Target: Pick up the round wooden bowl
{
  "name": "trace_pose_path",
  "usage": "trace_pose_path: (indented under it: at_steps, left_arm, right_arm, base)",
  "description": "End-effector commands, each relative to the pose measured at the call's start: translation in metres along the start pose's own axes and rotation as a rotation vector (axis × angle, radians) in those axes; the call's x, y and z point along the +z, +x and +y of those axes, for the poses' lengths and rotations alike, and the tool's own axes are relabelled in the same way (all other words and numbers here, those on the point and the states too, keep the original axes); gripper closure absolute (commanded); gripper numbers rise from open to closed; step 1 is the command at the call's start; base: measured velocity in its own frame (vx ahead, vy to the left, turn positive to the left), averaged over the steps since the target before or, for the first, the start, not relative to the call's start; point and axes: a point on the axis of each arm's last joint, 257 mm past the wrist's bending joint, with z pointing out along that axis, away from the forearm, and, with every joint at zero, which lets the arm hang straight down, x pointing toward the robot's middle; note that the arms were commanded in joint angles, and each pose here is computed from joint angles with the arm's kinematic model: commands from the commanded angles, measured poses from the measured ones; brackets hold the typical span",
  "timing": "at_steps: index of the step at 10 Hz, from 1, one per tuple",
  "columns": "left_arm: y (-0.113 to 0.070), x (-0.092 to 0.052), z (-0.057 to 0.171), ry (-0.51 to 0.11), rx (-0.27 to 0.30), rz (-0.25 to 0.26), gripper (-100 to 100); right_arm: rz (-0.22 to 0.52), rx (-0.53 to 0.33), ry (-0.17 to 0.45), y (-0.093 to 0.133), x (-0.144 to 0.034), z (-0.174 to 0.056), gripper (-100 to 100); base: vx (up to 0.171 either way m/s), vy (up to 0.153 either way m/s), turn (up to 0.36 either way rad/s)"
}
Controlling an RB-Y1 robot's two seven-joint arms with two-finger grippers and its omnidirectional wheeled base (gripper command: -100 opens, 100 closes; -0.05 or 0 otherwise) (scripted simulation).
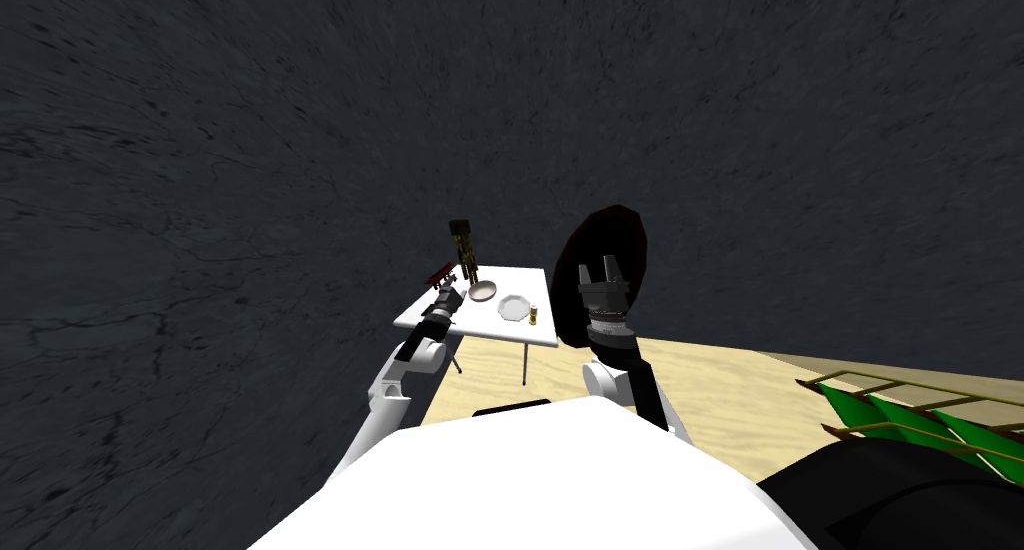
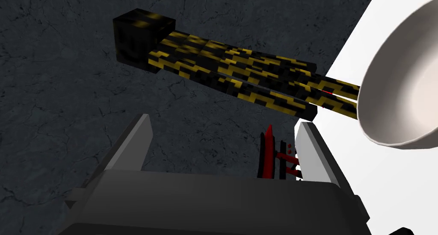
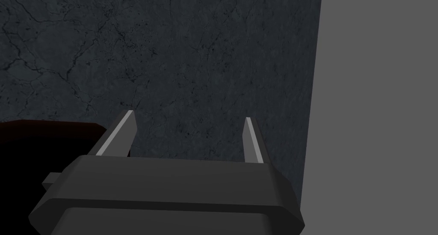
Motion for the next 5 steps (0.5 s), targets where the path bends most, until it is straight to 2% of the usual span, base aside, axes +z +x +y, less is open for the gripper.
trace_pose_path:
  at_steps: [1,2,3,4,5]
  left_arm:
    - [0.001,0.012,0.011,-0.048,-0.017,0.005,-100]
    - [0.000,0.012,0.015,-0.063,-0.017,0.001,-100]
    - [0.000,0.022,0.025,-0.101,-0.032,0.004,-100]
    - [-0.001,0.024,0.029,-0.121,-0.030,0.000,-100]
    - [-0.002,0.032,0.040,-0.159,-0.044,-0.001,-100]
  right_arm:
    - [0.000,0.000,0.000,0.000,0.000,0.000,0]
    - [0.000,0.000,0.000,0.000,0.000,0.000,0]
    - [0.000,0.000,0.000,0.000,0.000,0.000,0]
    - [0.000,0.000,0.000,0.000,0.000,0.000,0]
    - [0.000,0.000,0.000,0.000,0.000,0.000,0]
  base:
    - [-0.012,-0.027,0.020]
    - [-0.012,-0.030,0.013]
    - [-0.009,-0.037,0.019]
    - [-0.008,-0.033,0.011]
    - [-0.020,-0.037,0.014]
